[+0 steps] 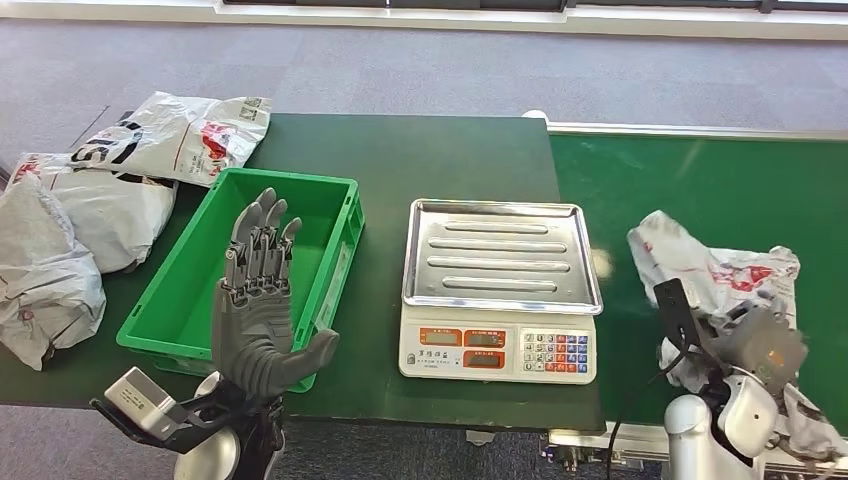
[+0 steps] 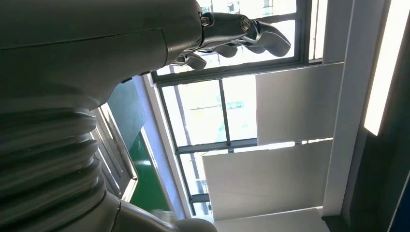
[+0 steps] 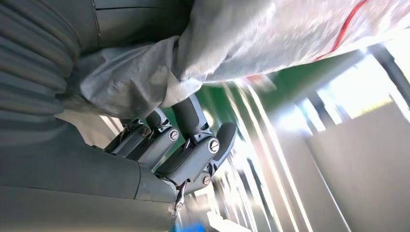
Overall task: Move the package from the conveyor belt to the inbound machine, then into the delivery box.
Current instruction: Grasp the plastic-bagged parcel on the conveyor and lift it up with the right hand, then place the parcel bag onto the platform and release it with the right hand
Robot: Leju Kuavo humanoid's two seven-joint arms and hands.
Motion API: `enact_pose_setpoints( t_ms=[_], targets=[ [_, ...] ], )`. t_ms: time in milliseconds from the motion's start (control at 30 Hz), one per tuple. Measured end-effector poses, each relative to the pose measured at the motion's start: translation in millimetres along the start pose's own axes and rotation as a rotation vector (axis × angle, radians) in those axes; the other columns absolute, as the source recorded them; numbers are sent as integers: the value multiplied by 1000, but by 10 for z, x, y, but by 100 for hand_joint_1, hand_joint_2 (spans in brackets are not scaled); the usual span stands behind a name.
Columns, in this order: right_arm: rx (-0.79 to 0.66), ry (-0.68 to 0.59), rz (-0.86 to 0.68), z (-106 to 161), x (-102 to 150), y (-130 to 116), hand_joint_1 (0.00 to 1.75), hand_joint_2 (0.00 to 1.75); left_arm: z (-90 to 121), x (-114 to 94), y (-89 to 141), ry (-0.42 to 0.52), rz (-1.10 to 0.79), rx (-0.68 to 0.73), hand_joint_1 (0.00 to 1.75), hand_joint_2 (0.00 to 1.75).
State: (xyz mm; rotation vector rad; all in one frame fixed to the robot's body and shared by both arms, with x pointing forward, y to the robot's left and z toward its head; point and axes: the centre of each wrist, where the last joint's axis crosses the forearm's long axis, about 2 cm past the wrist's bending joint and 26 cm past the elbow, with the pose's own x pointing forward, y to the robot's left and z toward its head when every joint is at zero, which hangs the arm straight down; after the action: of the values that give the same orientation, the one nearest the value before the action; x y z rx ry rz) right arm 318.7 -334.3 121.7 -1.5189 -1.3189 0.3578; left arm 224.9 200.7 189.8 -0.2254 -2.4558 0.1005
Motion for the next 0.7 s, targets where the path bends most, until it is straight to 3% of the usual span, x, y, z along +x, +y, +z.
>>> enact_pose_setpoints(
  t_ms=[133,367,500,700],
  targets=[
    [-270,-192,-45,-46,351,-431,175,175,11,-38,-45,11,12,-5,0,175],
    [-410,-328,-116,-77,802,-760,175,175,30,-92,-91,22,30,-13,0,175],
    [-368,-381,-233,-140,1022,-765,175,175,37,-120,-100,21,37,-15,0,175],
    [-141,-561,-382,-206,1631,-560,175,175,14,-184,-123,13,60,-30,0,175]
  ],
)
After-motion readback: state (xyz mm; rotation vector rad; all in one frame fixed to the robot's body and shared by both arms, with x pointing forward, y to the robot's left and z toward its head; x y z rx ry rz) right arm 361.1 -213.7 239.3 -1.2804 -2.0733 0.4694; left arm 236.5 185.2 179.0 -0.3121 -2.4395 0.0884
